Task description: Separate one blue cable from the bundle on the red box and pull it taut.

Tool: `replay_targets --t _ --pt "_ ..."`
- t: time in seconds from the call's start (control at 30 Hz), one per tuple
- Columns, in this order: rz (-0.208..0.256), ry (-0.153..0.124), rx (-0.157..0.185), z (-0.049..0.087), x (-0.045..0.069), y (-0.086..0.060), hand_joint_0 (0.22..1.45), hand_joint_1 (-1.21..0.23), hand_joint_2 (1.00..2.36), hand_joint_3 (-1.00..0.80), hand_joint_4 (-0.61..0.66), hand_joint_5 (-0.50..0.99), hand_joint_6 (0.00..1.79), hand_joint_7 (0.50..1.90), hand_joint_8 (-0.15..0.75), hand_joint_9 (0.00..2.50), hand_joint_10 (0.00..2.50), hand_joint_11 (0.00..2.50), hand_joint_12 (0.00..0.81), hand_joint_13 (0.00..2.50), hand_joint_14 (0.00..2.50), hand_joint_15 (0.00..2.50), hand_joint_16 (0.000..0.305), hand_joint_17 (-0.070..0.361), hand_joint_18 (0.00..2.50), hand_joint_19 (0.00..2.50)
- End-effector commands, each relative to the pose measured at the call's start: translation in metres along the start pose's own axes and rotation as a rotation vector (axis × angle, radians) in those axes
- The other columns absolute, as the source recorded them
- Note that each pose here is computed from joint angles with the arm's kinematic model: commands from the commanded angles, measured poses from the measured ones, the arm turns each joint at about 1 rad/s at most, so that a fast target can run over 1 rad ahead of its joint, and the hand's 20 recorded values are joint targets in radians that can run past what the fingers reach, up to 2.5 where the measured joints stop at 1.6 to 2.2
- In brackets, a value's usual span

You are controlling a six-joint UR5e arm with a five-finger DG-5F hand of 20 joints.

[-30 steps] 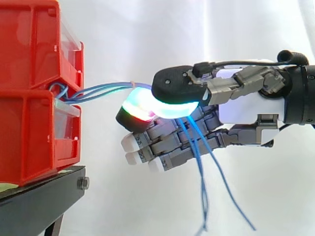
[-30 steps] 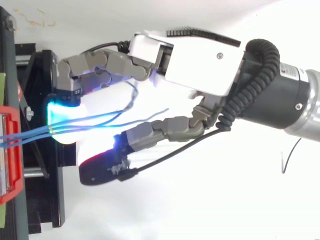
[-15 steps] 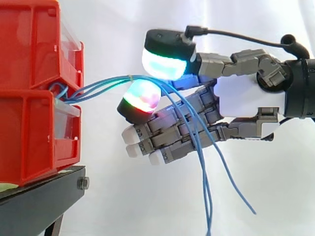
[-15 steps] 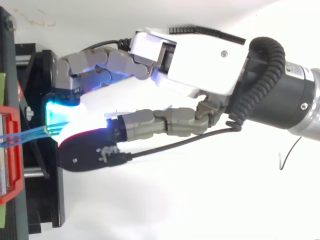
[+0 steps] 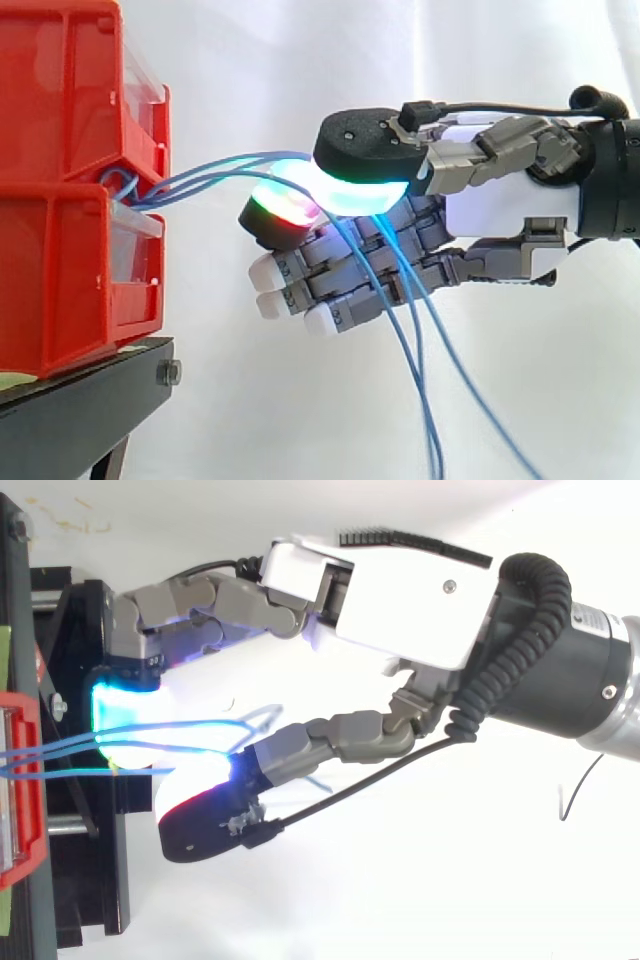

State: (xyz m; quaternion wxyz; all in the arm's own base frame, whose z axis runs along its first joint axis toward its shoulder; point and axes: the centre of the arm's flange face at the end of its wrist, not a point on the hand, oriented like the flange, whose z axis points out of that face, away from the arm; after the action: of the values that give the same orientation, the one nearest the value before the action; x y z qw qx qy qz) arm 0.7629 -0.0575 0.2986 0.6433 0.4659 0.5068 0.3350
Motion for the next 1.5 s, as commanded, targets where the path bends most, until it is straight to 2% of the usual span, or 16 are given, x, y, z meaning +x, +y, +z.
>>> replay_targets --t 0.0,0.13,0.17,0.3,0.37,0.47,0.6,0.77,0.83,0.9,0.97,1.13,1.17,1.27,1.4,1.47 --pt "0.001 -0.001 0.001 0.000 0.000 0.000 0.70 -0.90 1.00 -0.50 0.25 -0.10 0.50 1.19 0.298 0.64 0.00 0.15 0.370 0.58 0.00 0.15 0.039 0.089 0.56 0.16" --pt "0.000 -0.002 -0.002 -0.001 -0.001 0.002 0.59 -0.80 1.00 -0.50 0.27 -0.10 0.50 1.20 0.306 0.64 0.00 0.15 0.371 0.58 0.00 0.15 0.040 0.090 0.55 0.18" --pt "0.000 -0.002 -0.002 -0.001 -0.002 0.003 0.55 -0.69 1.00 -0.50 0.27 -0.09 0.50 1.20 0.315 0.65 0.00 0.14 0.379 0.58 0.01 0.17 0.042 0.093 0.55 0.19" --pt "-0.001 0.000 0.003 -0.001 -0.002 0.002 0.55 -0.45 1.00 -0.50 0.25 -0.08 0.50 1.23 0.324 0.67 0.00 0.13 0.382 0.58 0.01 0.18 0.042 0.095 0.52 0.24" --pt "0.000 0.000 0.002 -0.001 -0.002 0.003 0.56 -0.43 1.00 -0.50 0.24 -0.08 0.50 1.23 0.324 0.67 0.00 0.14 0.377 0.58 0.01 0.19 0.042 0.094 0.51 0.25" --pt "0.000 0.001 0.001 -0.001 -0.002 0.003 0.61 -0.48 1.01 -0.42 0.24 -0.08 0.50 1.22 0.319 0.68 0.00 0.14 0.372 0.58 0.01 0.18 0.041 0.092 0.50 0.26" --pt "0.000 0.000 0.002 -0.001 -0.002 0.003 0.66 -0.67 1.02 -0.28 0.26 -0.09 0.50 1.18 0.318 0.67 0.00 0.15 0.377 0.60 0.01 0.18 0.041 0.092 0.54 0.24" --pt "0.000 0.001 0.001 -0.001 -0.002 0.003 0.72 -0.76 1.02 -0.25 0.27 -0.09 0.50 1.17 0.314 0.67 0.00 0.15 0.378 0.61 0.01 0.17 0.041 0.092 0.57 0.23" --pt "0.002 -0.002 -0.003 -0.002 -0.004 0.007 0.74 -0.79 1.02 -0.26 0.27 -0.09 0.50 1.17 0.311 0.66 0.00 0.14 0.376 0.60 0.01 0.17 0.041 0.092 0.57 0.22" --pt "0.002 -0.002 -0.003 -0.002 -0.004 0.007 0.76 -0.89 1.00 -0.45 0.26 -0.10 0.50 1.16 0.301 0.64 0.00 0.14 0.374 0.60 0.01 0.16 0.041 0.092 0.59 0.19" --pt "0.005 -0.003 -0.009 -0.002 -0.006 0.011 0.75 -0.92 1.00 -0.50 0.26 -0.10 0.50 1.16 0.300 0.63 0.00 0.15 0.375 0.60 0.01 0.16 0.041 0.092 0.60 0.16" --pt "0.003 -0.007 -0.018 -0.003 -0.008 0.018 0.67 -0.93 1.00 -0.50 0.26 -0.10 0.50 1.17 0.297 0.61 0.00 0.14 0.373 0.59 0.01 0.16 0.041 0.092 0.59 0.17" --pt "0.003 -0.005 -0.017 -0.003 -0.007 0.018 0.58 -0.88 1.00 -0.50 0.27 -0.10 0.50 1.18 0.299 0.61 0.00 0.15 0.379 0.58 0.01 0.17 0.042 0.094 0.59 0.19" --pt "0.001 -0.005 -0.017 -0.003 -0.007 0.018 0.50 -0.67 1.00 -0.50 0.28 -0.09 0.50 1.19 0.332 0.63 0.00 0.15 0.399 0.58 0.01 0.18 0.047 0.105 0.59 0.21" --pt "0.001 -0.005 -0.017 -0.003 -0.007 0.018 0.52 -0.57 1.00 -0.50 0.26 -0.09 0.50 1.21 0.337 0.65 0.00 0.15 0.395 0.59 0.01 0.19 0.045 0.102 0.57 0.23" --pt "0.001 -0.006 -0.017 -0.003 -0.007 0.018 0.60 -0.64 1.00 -0.50 0.25 -0.08 0.50 1.24 0.327 0.67 0.00 0.16 0.382 0.59 0.01 0.18 0.042 0.095 0.56 0.25"
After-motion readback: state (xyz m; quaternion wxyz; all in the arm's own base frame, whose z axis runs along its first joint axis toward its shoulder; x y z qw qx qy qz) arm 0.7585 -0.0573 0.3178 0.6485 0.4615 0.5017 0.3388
